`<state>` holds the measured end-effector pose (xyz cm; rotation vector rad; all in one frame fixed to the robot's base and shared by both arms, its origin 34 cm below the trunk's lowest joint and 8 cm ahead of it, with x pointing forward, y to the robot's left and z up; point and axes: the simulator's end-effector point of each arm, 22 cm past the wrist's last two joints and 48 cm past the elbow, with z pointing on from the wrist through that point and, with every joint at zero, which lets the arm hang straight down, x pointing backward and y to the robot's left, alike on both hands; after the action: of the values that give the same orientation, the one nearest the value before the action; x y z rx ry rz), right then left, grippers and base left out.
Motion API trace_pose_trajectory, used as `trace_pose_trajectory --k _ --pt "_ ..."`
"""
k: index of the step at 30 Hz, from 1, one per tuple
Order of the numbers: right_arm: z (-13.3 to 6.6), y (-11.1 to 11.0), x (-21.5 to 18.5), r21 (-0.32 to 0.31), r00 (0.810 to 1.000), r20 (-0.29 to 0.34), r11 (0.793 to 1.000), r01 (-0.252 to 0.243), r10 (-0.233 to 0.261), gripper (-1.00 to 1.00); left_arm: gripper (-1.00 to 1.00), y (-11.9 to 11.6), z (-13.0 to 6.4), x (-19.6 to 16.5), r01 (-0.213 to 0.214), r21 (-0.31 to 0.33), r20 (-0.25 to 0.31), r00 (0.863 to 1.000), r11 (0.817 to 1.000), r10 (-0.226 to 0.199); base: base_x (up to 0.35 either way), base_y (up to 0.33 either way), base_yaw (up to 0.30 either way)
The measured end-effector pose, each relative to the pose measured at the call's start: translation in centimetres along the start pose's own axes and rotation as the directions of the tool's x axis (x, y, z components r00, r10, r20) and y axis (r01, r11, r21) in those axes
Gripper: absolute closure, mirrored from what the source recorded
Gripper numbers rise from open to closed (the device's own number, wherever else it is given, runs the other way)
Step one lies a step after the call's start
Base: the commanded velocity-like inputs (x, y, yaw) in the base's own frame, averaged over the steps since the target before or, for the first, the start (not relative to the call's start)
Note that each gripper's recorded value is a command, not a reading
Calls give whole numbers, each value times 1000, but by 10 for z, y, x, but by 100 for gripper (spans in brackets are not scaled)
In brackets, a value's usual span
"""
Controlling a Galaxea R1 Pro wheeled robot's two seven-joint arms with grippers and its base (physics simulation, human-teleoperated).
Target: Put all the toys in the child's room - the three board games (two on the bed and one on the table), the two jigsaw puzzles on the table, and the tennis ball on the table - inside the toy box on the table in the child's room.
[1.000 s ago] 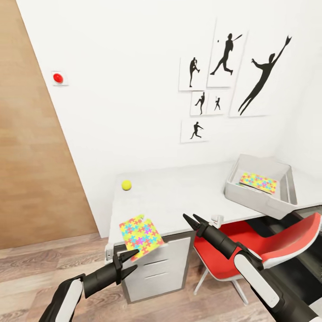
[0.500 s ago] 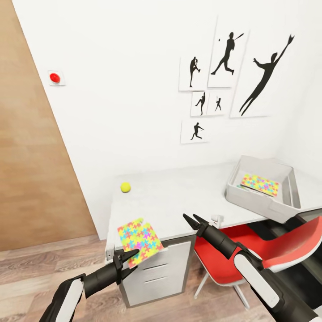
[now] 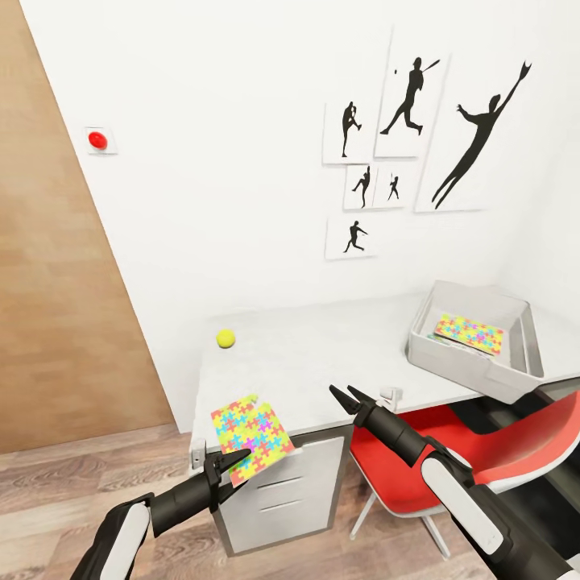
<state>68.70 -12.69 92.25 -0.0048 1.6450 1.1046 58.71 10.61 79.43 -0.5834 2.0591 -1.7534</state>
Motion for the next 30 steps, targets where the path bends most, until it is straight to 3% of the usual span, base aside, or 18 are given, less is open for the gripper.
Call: trace_pose_trajectory --k 30 --pt "0 0 2 0 1000 -3 1000 -1 1 -100 -100 0 0 0 0 1 0 1000 1000 0 0 0 0"
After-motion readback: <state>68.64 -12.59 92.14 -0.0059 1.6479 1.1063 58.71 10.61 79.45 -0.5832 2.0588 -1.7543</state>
